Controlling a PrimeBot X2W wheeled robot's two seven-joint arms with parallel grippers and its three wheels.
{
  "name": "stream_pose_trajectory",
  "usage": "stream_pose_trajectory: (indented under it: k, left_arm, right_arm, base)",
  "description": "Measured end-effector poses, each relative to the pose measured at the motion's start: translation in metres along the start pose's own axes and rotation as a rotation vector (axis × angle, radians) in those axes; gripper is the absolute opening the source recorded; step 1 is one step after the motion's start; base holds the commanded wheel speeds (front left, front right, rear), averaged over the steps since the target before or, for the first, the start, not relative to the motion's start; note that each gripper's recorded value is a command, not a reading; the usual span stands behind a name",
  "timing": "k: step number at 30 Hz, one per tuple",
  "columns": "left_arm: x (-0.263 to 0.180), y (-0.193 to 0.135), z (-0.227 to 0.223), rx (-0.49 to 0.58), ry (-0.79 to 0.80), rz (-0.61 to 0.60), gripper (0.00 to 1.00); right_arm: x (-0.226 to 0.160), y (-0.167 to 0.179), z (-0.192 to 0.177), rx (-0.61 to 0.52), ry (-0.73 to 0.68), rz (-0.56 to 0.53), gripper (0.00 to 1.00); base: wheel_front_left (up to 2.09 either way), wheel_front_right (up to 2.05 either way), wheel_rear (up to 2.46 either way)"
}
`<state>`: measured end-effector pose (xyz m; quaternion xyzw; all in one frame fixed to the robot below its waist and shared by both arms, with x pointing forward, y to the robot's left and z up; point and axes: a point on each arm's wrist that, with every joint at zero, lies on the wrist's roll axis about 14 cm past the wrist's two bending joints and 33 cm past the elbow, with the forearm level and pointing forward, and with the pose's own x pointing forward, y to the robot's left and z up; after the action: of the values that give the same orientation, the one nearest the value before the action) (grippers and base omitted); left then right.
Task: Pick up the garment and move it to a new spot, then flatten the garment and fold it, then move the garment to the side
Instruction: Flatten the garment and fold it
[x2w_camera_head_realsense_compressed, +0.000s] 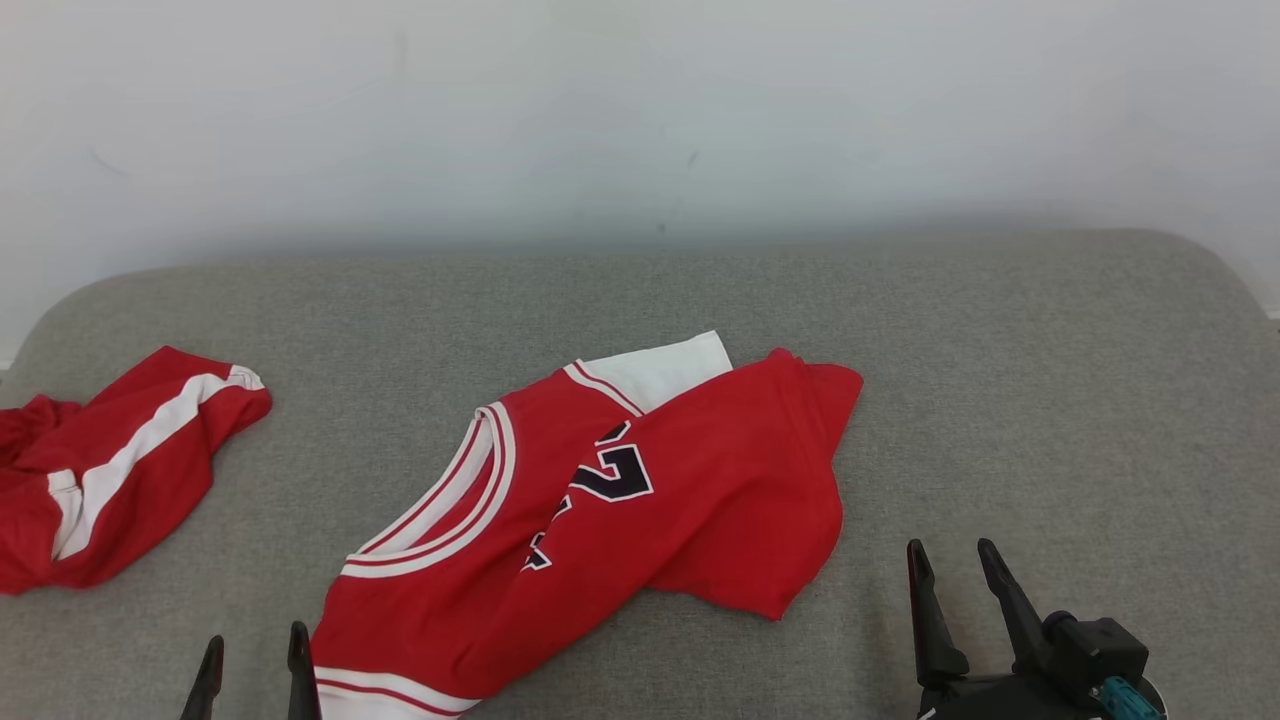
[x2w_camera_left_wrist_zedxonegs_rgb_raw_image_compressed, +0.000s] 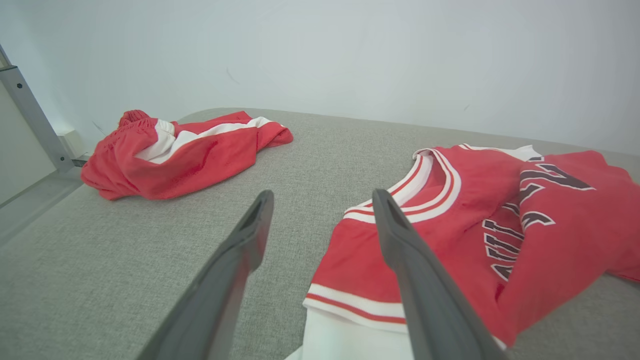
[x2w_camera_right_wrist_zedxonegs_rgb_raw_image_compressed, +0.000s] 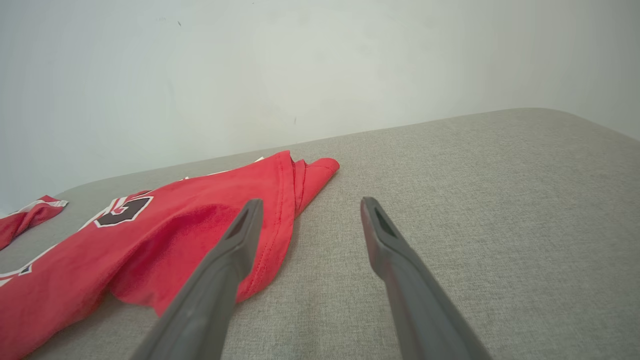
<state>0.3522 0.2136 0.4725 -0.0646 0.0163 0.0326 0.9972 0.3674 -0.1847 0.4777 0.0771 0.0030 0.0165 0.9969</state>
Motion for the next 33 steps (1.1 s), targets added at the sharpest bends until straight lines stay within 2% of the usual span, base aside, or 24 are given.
stream_pose_trajectory:
  k: [4,10,18,26,33]
  left_arm:
    - [0.008,-0.007,0.004,0.036,-0.011,-0.045,1.00]
    - [0.063,-0.026,0.051,0.122,-0.126,-0.171,1.00]
    - [0.133,-0.052,0.078,0.164,-0.072,-0.288,1.00]
    - [0.176,-0.076,0.054,0.205,0.069,-0.365,1.00]
    - [0.190,-0.113,0.000,0.230,0.262,-0.480,1.00]
  right_arm:
    - [-0.002,-0.004,0.001,0.000,-0.002,-0.011,1.00]
    - [0.002,-0.009,0.004,0.003,-0.012,-0.028,1.00]
    - [0.007,-0.023,0.000,0.015,0.000,-0.069,1.00]
    - [0.006,-0.042,-0.007,0.035,0.021,-0.131,1.00]
    - [-0.002,-0.061,-0.010,0.027,0.036,-0.191,1.00]
  base:
    - [0.00,0.00,0.00]
    - [0.00,0.00,0.00]
    - [0.00,0.00,0.00]
    - [0.00,0.00,0.00]
    - [0.00,0.00,0.00]
